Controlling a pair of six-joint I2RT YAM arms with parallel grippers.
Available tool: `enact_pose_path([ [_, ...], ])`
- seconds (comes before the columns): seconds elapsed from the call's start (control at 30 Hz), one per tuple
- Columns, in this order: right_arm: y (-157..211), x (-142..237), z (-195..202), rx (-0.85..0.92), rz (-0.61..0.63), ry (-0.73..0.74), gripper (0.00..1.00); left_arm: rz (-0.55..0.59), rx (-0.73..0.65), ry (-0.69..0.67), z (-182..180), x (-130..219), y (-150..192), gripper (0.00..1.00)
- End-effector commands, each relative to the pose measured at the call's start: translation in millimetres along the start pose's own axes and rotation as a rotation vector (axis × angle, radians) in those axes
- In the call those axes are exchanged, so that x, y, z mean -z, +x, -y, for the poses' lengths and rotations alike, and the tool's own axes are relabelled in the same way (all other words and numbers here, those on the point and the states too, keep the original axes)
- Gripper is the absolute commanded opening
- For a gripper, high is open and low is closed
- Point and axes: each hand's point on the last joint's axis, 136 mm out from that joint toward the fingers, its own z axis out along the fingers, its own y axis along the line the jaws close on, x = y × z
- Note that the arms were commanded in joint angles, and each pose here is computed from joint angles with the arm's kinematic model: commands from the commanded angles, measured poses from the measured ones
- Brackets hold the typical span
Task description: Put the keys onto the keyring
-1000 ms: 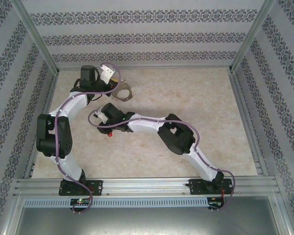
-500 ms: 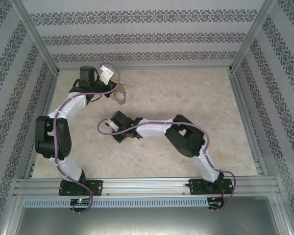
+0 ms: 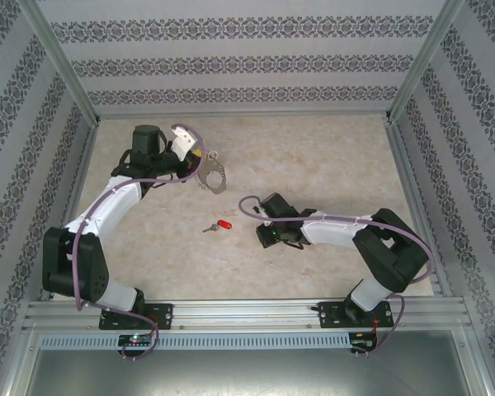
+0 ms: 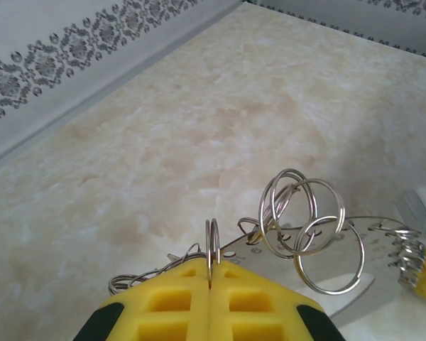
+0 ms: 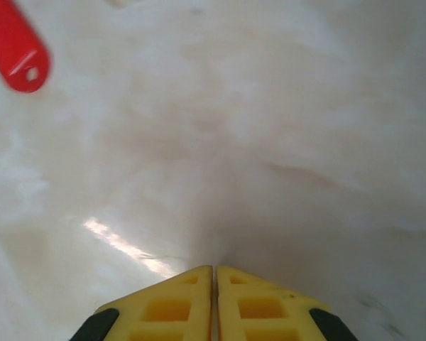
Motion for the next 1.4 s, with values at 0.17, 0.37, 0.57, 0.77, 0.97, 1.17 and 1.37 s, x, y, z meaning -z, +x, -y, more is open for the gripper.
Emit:
enact_pose_path([
  [0.17, -73.2, 0.2, -92.2, 0.092, 0.12, -0.26, 0.11, -0.05, -0.004, -0.187, -16.1, 23.6, 2.6, 0.0],
  [0.37, -101.1, -37.6, -116.6, 0.041, 0.105, -0.275, 0.12, -0.068, 0.069, -0.289, -38.0, 36.9, 8.6, 0.0],
  [0.57, -96.9, -50.1, -106.1, -0.109, 0.044, -0.219, 0.22, -0.078, 0.112, -0.372, -54.8, 51.9, 16.1, 0.0],
  [0.77, -88.6, -58.1, -106.5, -0.184, 0.0, -0.213, 0.22, -0.083, 0.12, -0.39, -57.8, 54.8, 21.8, 0.0],
  [0.97, -82.0, -62.1, -93.3, -0.22, -0.008, -0.151, 0.22, -0.101, 0.14, -0.444, -64.6, 60.7, 29.3, 0.0],
  [1.17, -78.7, -68.4, -97.7, -0.22, -0.042, -0.153, 0.19, -0.109, 0.149, -0.484, -71.0, 66.1, 33.2, 0.0],
  [1.37, -71.2, -77.1, -89.7, -0.227, -0.083, -0.095, 0.19, -0.106, 0.148, -0.489, -71.4, 68.3, 33.0, 0.0],
])
